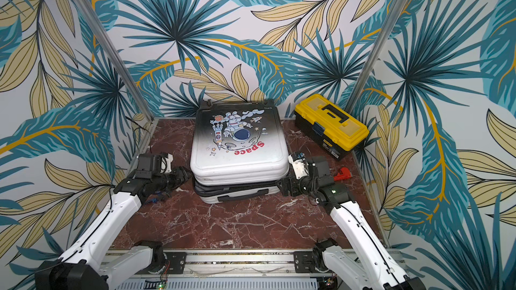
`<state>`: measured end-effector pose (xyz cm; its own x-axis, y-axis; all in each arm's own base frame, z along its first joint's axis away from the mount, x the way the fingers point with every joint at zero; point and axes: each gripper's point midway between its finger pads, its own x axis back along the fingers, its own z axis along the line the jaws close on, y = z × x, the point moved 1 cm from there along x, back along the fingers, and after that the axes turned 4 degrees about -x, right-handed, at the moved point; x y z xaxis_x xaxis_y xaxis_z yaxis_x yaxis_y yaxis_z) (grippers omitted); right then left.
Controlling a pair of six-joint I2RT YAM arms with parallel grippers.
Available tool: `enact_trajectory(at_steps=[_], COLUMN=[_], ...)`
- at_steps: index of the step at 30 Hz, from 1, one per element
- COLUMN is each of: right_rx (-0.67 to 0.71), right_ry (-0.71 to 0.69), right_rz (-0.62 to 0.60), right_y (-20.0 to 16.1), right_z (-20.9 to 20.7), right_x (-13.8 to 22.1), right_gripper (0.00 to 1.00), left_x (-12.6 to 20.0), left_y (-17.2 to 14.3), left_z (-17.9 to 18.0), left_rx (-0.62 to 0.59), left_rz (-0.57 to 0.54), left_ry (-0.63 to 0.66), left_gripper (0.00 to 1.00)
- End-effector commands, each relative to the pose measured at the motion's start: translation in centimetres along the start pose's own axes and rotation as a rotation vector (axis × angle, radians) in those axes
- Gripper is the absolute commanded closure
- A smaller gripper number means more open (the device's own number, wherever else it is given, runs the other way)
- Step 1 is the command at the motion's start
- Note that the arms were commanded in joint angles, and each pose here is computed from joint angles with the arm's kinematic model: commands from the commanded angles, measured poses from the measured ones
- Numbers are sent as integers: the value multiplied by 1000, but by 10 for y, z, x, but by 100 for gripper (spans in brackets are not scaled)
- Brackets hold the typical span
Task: Close the suitcase zippers
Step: Adjust the suitcase at the center of the board.
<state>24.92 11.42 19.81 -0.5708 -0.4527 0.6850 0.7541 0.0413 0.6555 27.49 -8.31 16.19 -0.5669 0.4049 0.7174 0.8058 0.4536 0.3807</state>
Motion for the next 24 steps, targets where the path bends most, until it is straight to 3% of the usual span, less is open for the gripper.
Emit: enact_trajectory(at_steps=[1,7,16,24], right_rx=[-27,-123,-138,-132], right_ry=[17,-7,-20,-32], right_rz=[-4,-47,-45,-132], right_y=[-2,4,-4,3], right_z=[-1,-8,-14,-19], right_x=[-7,-10,-18,-16], right_gripper=[8,8,8,9], left_x=[-4,-20,-30,-39], left_y=[-12,-17,-6,16], left_z=[-3,24,30,39], left_rx=[8,22,-16,-85], left_rz=[26,47,53,53], left_ry=[-17,97,154,256], left_gripper=[44,57,63,74])
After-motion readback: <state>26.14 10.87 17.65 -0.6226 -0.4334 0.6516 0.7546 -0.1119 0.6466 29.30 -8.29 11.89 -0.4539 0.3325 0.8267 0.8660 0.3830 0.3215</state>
